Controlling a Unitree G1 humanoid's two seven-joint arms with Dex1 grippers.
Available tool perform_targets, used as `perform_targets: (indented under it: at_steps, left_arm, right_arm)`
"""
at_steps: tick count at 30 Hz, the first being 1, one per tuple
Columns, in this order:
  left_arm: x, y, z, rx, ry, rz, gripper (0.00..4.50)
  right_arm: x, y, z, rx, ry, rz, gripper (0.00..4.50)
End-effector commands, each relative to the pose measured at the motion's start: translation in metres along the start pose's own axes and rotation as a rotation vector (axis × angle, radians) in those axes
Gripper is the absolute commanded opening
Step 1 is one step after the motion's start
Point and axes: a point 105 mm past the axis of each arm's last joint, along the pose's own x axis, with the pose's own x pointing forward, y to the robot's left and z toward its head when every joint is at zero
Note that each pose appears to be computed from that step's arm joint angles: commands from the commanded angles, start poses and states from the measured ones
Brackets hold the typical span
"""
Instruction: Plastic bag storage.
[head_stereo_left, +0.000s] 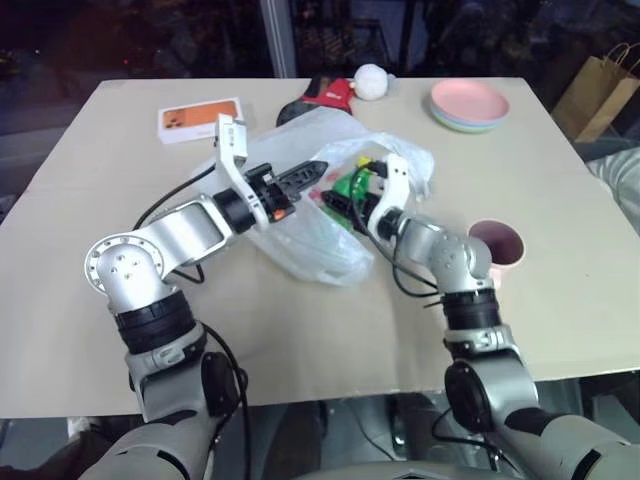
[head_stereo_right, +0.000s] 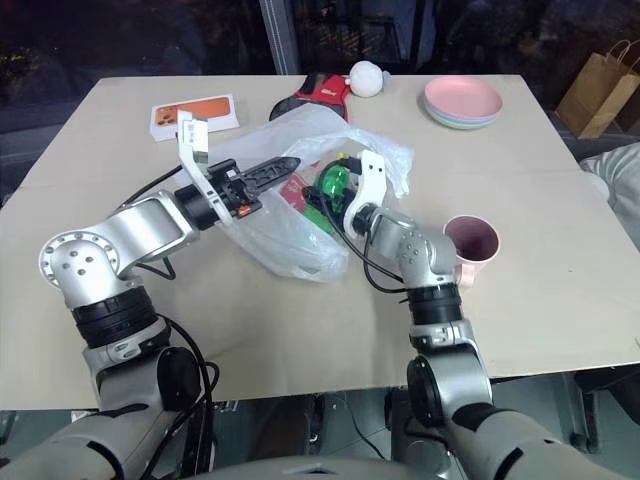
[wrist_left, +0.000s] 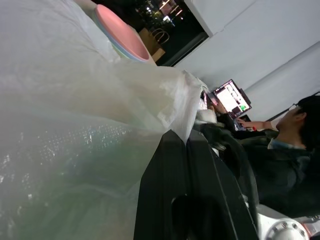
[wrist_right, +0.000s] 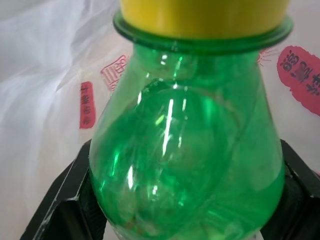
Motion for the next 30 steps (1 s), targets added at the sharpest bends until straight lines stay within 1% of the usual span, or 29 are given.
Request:
perform_targets:
  at_steps: [1, 5, 10, 13, 16, 19, 22, 24, 26, 28, 30]
  left_arm:
    - [-0.004, -0.010, 0.006, 0.029, -0.039, -0.027, 0.00]
    - [-0.007, -0.007, 0.010, 0.015, -0.064, -0.017, 0.00]
    - [-0.009, -0.003, 0.015, -0.006, -0.086, -0.007, 0.00]
    - [-0.009, -0.001, 0.017, -0.022, -0.100, -0.004, 0.00]
    - [-0.009, 0.001, 0.020, -0.039, -0.118, -0.002, 0.00]
    - [-0.009, 0.003, 0.022, -0.050, -0.128, 0.005, 0.00]
    - [-0.009, 0.007, 0.021, -0.056, -0.125, 0.014, 0.00]
    - [-0.008, 0.009, 0.019, -0.057, -0.116, 0.020, 0.00]
    - [-0.007, 0.011, 0.018, -0.059, -0.109, 0.025, 0.00]
    - [-0.004, 0.015, 0.016, -0.063, -0.098, 0.031, 0.00]
    - [0.000, 0.017, 0.014, -0.065, -0.079, 0.028, 0.00]
  right_arm:
    - [0.020, 0.046, 0.000, -0.019, 0.002, 0.119, 4.49]
    - [0.022, 0.042, 0.005, -0.131, -0.014, 0.060, 4.49]
    - [0.013, 0.041, 0.014, -0.139, -0.038, 0.074, 4.49]
    - [0.004, 0.036, 0.025, -0.138, -0.069, 0.064, 4.49]
    - [-0.014, 0.031, 0.040, -0.172, -0.113, 0.054, 4.49]
    - [-0.043, 0.037, 0.049, -0.223, -0.150, 0.104, 4.49]
    - [-0.085, 0.036, 0.055, -0.398, -0.180, 0.108, 4.49]
    - [-0.114, 0.032, 0.055, -0.529, -0.186, 0.063, 4.49]
    - [-0.135, 0.030, 0.050, -0.615, -0.165, 0.035, 4.49]
    - [-0.161, 0.022, 0.042, -0.746, -0.115, -0.039, 4.49]
    - [-0.185, 0.010, 0.036, -0.865, -0.051, -0.157, 4.49]
